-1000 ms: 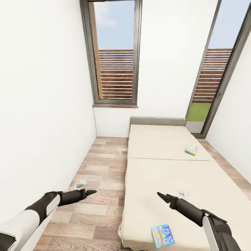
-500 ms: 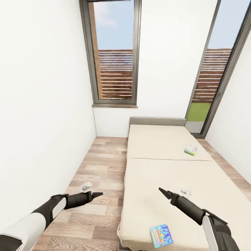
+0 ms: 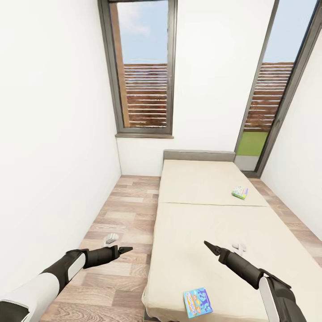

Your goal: Put all the toys in the child's room - the three board games (two on the bed and one on the table), the two jigsaw puzzles on the table, and the tennis ball on the table - inside the toy box on the table in the child's room.

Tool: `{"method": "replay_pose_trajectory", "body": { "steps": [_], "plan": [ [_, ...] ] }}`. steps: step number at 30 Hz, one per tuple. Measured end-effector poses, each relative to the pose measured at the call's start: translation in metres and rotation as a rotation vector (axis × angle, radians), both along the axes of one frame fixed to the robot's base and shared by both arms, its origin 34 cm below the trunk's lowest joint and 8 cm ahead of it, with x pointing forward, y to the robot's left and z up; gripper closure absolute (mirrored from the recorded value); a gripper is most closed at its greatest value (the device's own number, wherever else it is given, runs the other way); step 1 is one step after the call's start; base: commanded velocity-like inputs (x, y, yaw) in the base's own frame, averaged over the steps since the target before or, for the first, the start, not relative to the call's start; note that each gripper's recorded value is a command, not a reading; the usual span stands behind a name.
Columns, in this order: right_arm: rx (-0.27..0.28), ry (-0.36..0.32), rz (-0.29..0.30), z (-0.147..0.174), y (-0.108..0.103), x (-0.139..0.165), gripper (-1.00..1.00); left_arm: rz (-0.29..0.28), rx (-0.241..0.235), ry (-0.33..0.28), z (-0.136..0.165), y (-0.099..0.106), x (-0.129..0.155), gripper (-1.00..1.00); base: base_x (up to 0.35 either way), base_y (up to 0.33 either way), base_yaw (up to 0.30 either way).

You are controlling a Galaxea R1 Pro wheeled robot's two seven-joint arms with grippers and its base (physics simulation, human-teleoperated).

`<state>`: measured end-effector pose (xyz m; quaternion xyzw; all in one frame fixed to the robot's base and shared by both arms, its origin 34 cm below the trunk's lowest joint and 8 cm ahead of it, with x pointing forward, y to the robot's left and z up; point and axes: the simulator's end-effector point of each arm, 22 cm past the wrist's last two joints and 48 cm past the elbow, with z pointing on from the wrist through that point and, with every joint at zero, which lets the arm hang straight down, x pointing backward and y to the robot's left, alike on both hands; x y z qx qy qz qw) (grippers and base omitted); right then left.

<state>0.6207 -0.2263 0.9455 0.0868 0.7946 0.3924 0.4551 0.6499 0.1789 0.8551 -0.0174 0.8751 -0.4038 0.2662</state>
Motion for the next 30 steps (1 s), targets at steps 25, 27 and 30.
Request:
{"method": "replay_pose_trajectory", "body": {
  "steps": [25, 27, 30],
  "plan": [
    [0.002, -0.001, -0.004, 0.0003, -0.0005, 0.0004, -1.00, -0.001, 0.000, 0.000, -0.0004, -0.0005, -0.0002, -1.00, -0.002, -0.070, 0.000],
    [0.003, -0.002, -0.004, 0.0004, -0.0004, 0.0005, -1.00, -0.001, 0.000, 0.000, -0.0004, -0.0007, -0.0002, -1.00, -0.047, -0.184, 0.000],
    [0.003, -0.002, -0.004, 0.0005, -0.0004, 0.0006, -1.00, -0.001, 0.000, 0.000, -0.0004, -0.0009, -0.0002, -1.00, -0.073, -0.237, 0.000]
  ]
}}
